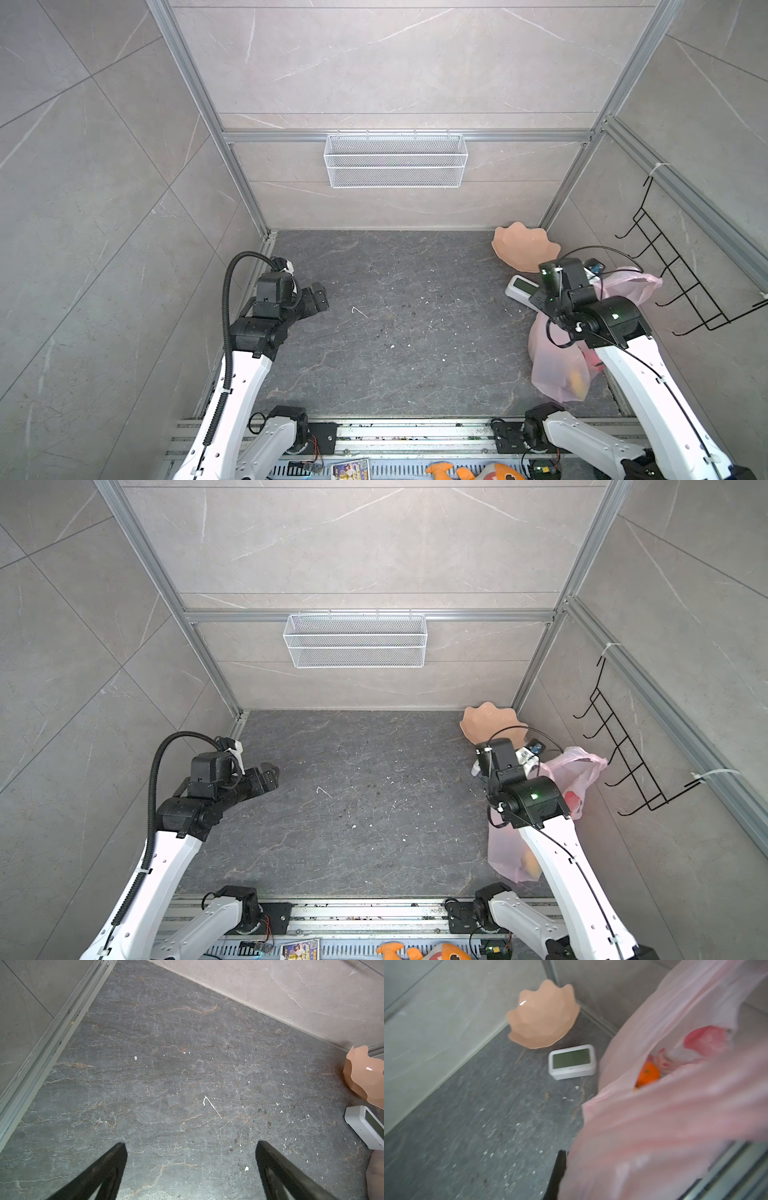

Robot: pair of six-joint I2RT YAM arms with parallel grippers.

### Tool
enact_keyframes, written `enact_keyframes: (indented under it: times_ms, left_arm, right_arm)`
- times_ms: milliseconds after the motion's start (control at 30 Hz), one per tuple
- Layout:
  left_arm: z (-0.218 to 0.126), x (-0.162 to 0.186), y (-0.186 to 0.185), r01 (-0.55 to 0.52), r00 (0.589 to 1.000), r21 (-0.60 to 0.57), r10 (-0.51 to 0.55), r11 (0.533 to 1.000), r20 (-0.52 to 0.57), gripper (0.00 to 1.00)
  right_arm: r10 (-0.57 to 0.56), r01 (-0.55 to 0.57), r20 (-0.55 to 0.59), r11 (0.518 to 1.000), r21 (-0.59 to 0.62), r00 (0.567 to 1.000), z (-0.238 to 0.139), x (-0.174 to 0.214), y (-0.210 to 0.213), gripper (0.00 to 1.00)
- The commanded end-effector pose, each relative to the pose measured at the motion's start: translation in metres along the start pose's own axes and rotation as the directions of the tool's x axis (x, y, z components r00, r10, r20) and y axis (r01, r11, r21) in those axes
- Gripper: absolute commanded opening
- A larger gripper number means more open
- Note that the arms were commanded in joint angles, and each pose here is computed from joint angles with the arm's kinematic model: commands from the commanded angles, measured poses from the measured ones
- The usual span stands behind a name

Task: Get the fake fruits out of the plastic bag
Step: 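Reach the right gripper to the pink bag handles and grasp them, then lift the pink bag with the right gripper and set it mid-table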

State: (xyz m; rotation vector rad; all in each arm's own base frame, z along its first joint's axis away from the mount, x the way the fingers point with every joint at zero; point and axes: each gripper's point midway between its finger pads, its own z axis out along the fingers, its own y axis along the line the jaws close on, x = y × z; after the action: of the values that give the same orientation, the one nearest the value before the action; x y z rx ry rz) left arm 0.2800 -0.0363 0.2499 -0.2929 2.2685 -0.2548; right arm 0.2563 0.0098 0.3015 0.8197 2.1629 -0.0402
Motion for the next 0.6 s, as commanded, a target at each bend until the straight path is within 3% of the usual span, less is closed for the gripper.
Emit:
enact_keyframes:
  times_ms: [0,200,567]
  left_arm:
    - [-0.009,-0.008,0.0,-0.009,0.999,-0.003,0.009,1.0,0.039,1.0]
    - [-0.011,-0.009,0.001,-0.01,0.999,-0.008,0.01,1.0,0.048,1.0]
    - [-0.019,-0.012,0.012,-0.007,0.997,-0.066,0.012,0.998,0.076,1.0]
  right_arm:
    - [-0.008,0.009,0.03,0.998,-0.057,1.0,-0.015,-0.001,0.04,0.0]
    - [-0.131,0.141,0.064,0.971,-0.193,0.989,-0.039,0.026,0.133,0.0]
    - [-0.316,0.312,0.066,0.844,-0.437,0.947,-0.074,0.107,0.305,0.0]
